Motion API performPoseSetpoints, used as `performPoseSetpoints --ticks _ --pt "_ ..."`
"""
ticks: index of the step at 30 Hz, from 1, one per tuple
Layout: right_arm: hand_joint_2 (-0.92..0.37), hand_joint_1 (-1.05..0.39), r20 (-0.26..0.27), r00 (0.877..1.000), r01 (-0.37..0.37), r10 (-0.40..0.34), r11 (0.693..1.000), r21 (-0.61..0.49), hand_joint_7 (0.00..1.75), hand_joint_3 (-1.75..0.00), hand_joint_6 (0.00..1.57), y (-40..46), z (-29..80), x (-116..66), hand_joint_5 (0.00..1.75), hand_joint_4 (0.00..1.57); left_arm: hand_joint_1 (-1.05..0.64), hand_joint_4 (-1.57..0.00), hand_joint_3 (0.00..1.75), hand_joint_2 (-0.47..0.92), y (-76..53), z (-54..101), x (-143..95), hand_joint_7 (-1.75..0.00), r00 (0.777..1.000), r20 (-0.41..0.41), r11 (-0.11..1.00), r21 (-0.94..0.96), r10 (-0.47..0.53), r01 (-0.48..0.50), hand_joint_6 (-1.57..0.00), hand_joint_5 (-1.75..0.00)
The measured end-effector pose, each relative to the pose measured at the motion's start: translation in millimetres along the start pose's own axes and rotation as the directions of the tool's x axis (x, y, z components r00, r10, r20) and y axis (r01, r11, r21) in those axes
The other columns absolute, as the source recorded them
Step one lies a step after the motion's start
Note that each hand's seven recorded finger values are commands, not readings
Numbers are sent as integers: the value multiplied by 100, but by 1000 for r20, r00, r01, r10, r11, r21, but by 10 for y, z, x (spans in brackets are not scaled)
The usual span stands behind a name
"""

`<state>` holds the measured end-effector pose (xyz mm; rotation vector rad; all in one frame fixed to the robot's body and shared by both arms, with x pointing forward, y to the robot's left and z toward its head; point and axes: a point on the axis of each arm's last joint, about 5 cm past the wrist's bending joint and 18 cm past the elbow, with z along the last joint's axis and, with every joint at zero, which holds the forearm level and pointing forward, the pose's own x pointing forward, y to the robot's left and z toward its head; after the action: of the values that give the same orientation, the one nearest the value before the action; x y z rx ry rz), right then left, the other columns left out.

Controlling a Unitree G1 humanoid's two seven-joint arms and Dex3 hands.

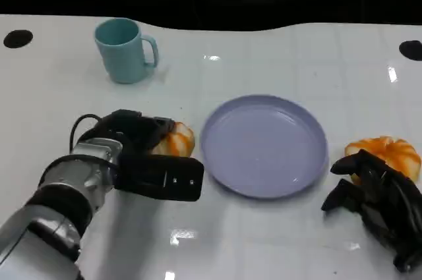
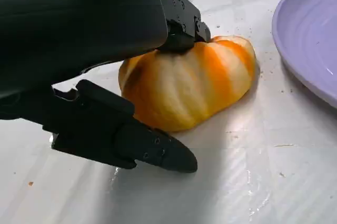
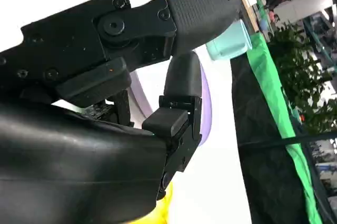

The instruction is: Grasp the bread from the table and place it into the plate.

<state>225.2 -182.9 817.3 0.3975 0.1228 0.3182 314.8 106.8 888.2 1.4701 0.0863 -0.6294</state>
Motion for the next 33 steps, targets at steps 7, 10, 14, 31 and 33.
performPoseSetpoints --ticks 7,10,14,31,33 --pt "-92 -55 -4 1000 2 -2 1000 7 123 -20 61 2 -1 -9 154 66 -37 -60 0 89 -22 16 13 -14 1000 -3 999 -26 29 -29 -75 -68" --pt "-92 -54 -4 1000 -2 2 1000 15 123 -21 61 0 3 -13 154 65 -36 -70 0 90 -49 9 8 -27 995 -4 991 -88 101 -101 -111 -144" --pt "-92 -54 -4 1000 -9 9 1000 23 124 -22 61 -1 3 -17 155 66 -29 -73 34 88 -50 15 10 -95 991 -8 985 -109 132 -132 -91 -166" --pt "-92 -53 11 1000 -15 15 1000 -23 122 -27 63 -8 -13 -34 155 68 -20 -76 54 92 -75 -26 -13 -175 941 -72 907 -250 330 -338 -50 -175" --pt "-92 -53 11 1000 -15 16 1000 -26 123 -28 63 -8 -14 -33 155 68 -20 -76 54 91 -67 -30 -14 -175 940 -73 905 -252 334 -341 -50 -175"
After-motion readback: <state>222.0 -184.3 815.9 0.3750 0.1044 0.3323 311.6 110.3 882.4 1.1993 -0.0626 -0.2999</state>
